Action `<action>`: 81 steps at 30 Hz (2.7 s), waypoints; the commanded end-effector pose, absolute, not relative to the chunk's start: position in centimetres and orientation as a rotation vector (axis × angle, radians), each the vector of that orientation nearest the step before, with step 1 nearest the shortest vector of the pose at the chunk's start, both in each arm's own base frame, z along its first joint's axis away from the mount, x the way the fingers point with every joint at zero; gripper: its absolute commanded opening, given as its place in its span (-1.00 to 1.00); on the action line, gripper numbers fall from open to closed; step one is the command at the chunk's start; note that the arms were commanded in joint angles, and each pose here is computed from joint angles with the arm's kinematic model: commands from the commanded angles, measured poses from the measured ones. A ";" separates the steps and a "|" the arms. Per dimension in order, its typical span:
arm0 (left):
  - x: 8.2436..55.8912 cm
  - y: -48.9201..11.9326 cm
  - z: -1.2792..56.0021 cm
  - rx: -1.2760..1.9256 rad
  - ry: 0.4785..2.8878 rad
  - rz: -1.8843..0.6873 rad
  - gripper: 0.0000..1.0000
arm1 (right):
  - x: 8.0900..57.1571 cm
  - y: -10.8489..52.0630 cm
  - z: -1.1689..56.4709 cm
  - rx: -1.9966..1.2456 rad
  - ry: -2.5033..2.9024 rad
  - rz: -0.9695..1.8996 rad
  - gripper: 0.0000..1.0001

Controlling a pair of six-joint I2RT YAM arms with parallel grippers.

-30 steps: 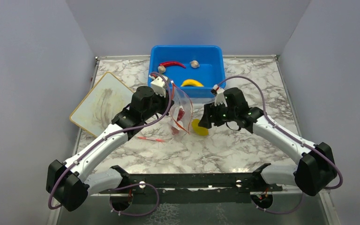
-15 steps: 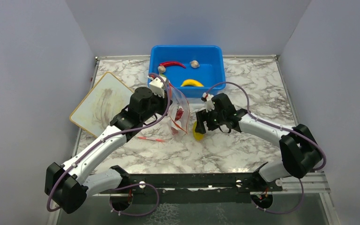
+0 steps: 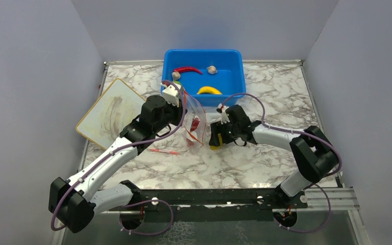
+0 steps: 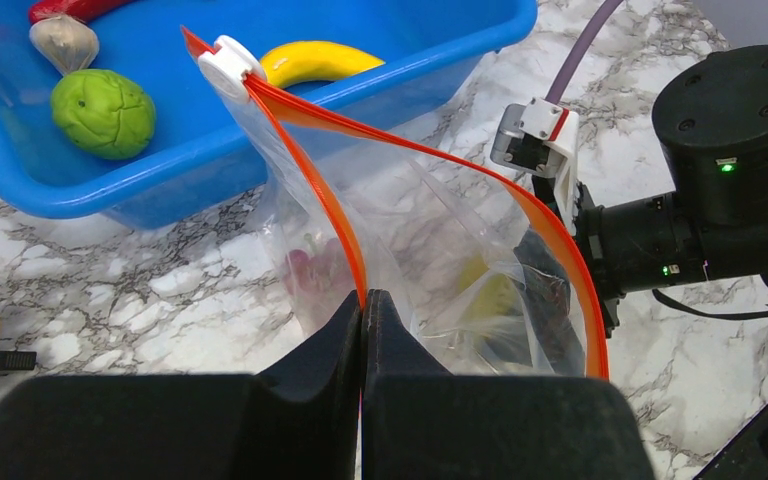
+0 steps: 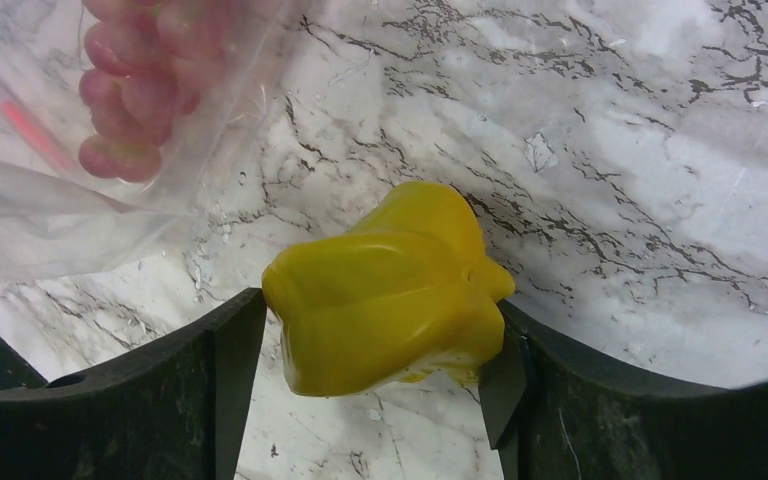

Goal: Place the food in the zip-top bag and seal the zipper
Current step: Pick up the fake fruit from the center of the board, then place the fake fruit in the zipper food storage bag.

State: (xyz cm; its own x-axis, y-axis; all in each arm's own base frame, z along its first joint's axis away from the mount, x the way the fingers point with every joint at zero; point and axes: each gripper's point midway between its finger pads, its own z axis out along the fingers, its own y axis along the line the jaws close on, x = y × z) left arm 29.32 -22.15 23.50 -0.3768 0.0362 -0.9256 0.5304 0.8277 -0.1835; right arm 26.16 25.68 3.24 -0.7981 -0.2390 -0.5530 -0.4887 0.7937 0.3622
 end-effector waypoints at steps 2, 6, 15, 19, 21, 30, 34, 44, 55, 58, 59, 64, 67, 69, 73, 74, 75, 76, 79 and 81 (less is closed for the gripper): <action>29.5 -22.1 23.9 0.426 1.872 -0.548 -1.00 | 27.0 26.1 2.7 -0.511 2.481 0.665 0.32; 29.4 -22.1 23.8 0.428 1.871 -0.549 -1.00 | 26.9 26.4 2.8 -0.515 2.475 0.685 0.06; 29.5 -22.1 23.9 0.430 1.870 -0.551 -1.00 | 26.8 26.1 3.8 -0.520 2.454 0.677 -0.08; 29.5 -22.2 23.8 0.429 1.870 -0.554 -1.00 | 26.7 25.8 4.5 -0.519 2.439 0.668 -0.10; 29.4 -22.2 23.8 0.428 1.871 -0.555 -1.00 | 26.8 25.7 5.0 -0.514 2.425 0.662 -0.12; 29.3 -22.2 23.9 0.423 1.869 -0.566 -1.00 | 26.9 24.2 8.8 -0.495 2.352 0.597 -0.17; 29.1 -22.6 24.1 0.423 1.867 -0.596 -1.00 | 27.2 23.6 12.2 -0.486 2.287 0.570 -0.18; 28.6 -24.1 27.0 0.402 1.866 -0.722 -1.00 | 27.1 23.5 22.4 -0.507 2.092 0.622 -0.19; 28.2 -25.5 27.7 0.380 1.886 -0.824 -1.00 | 25.6 26.0 29.9 -0.522 1.932 0.850 -0.21; 28.1 -25.7 27.6 0.380 1.894 -0.838 -1.00 | 25.3 27.1 30.8 -0.520 1.903 0.922 -0.22; 28.1 -25.8 27.6 0.379 1.895 -0.845 -1.00 | 25.2 27.5 30.9 -0.518 1.900 0.940 -0.22; 27.8 -26.1 28.0 0.376 1.894 -0.875 -1.00 | 25.2 29.5 30.9 -0.530 1.905 0.974 -0.21; 27.7 -26.1 28.4 0.372 1.888 -0.889 -1.00 | 25.2 30.8 30.6 -0.522 1.923 0.979 -0.21; 27.5 -26.3 28.6 0.373 1.886 -0.904 -1.00 | 25.1 31.7 30.3 -0.521 1.934 0.977 -0.20; 27.3 -26.5 28.9 0.374 1.886 -0.931 -1.00 | 25.7 32.5 29.1 -0.476 1.979 0.912 -0.17; 27.2 -26.6 28.9 0.376 1.885 -0.934 -1.00 | 26.0 32.3 28.8 -0.460 1.989 0.889 -0.17; 27.2 -26.6 29.0 0.375 1.885 -0.937 -1.00 | 26.2 32.1 28.4 -0.449 1.999 0.867 -0.17; 27.2 -26.6 28.9 0.374 1.886 -0.937 -1.00 | 26.3 32.0 28.1 -0.442 2.006 0.853 -0.16; 27.1 -26.6 28.9 0.376 1.886 -0.943 -1.00 | 26.8 31.7 27.1 -0.433 2.032 0.802 -0.17; 27.0 -26.6 28.9 0.379 1.886 -0.944 -1.00 | 26.8 31.5 26.1 -0.435 2.065 0.759 -0.16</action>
State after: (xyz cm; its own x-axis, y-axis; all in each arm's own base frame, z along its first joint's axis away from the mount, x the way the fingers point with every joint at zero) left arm 27.51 -25.82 26.12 -0.5228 -0.0987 -0.8467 0.5646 0.7040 -0.4307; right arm 25.50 32.05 26.25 -0.5731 -0.0385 -0.8186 -0.6093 0.6880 0.3943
